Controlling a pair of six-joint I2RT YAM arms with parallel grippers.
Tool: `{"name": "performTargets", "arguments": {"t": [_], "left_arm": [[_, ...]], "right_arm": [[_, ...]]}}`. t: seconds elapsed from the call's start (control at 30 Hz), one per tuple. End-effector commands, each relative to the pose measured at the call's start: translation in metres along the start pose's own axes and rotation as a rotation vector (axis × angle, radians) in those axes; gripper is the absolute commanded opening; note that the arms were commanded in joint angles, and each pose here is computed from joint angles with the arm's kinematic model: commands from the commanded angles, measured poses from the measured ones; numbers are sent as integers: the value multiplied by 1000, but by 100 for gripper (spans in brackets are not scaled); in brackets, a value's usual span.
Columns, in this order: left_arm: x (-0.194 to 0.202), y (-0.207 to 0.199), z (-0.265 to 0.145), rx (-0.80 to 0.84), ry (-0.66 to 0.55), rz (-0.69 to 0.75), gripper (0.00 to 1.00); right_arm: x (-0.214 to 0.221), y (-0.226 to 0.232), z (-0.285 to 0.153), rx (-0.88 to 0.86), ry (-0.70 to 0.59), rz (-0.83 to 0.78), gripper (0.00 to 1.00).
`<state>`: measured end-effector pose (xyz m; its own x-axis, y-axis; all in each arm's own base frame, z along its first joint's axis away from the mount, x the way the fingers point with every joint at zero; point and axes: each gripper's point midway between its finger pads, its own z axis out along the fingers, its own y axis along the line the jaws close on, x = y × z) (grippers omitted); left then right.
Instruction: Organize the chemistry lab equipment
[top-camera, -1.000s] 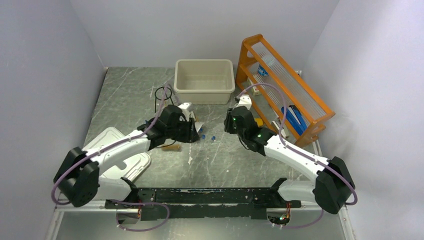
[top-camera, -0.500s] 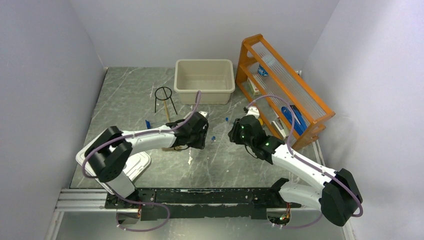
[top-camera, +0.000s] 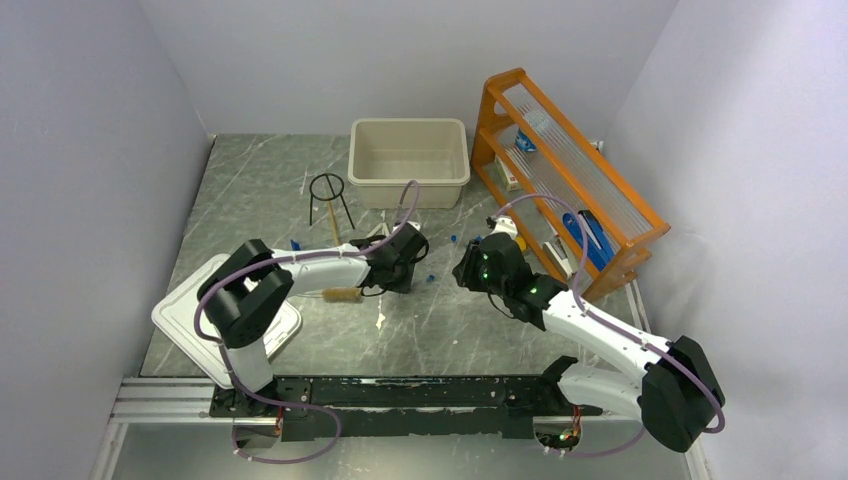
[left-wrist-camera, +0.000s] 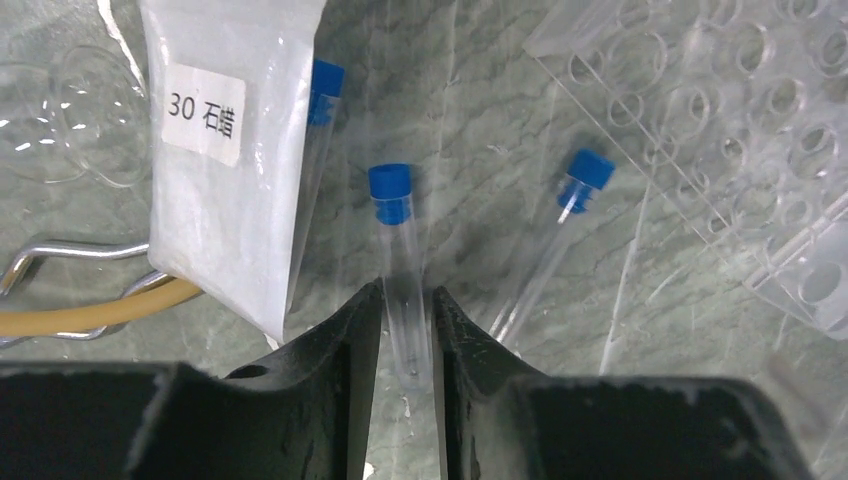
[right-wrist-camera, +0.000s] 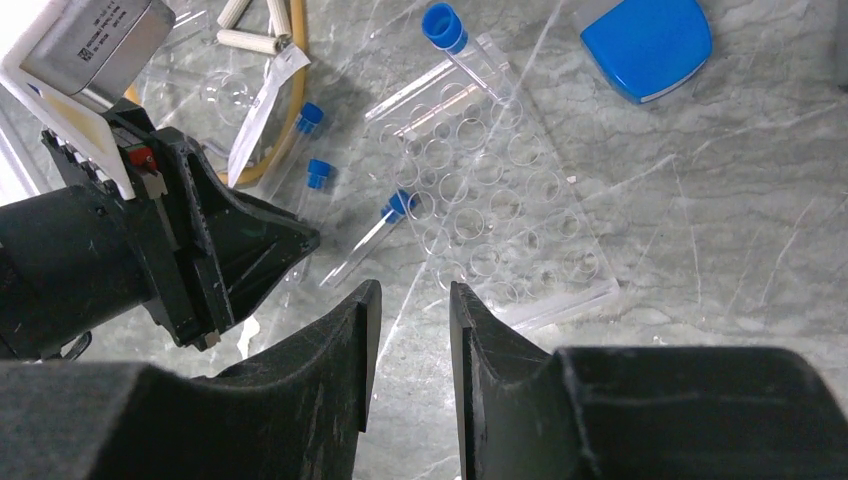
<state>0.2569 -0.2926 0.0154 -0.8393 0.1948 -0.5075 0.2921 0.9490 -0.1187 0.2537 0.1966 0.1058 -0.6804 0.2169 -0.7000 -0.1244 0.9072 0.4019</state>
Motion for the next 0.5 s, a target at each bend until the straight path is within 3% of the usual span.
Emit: {"name": "performTargets", "arguments": {"t": [0.0, 0.17, 0.33, 0.47], "left_arm": [[4, 6, 5, -52, 15, 27, 30], [10, 9, 10, -71, 37, 43, 26], [6, 5, 5, -43, 18, 57, 5], [-14, -9, -17, 34, -50, 88, 5]], "right_arm": [[2, 0, 3, -10, -5, 13, 35], [7, 1, 6, -21, 12, 24, 35], [11, 5, 7, -39, 28, 43, 36], [7, 11, 4, -57, 27, 52, 37]]}}
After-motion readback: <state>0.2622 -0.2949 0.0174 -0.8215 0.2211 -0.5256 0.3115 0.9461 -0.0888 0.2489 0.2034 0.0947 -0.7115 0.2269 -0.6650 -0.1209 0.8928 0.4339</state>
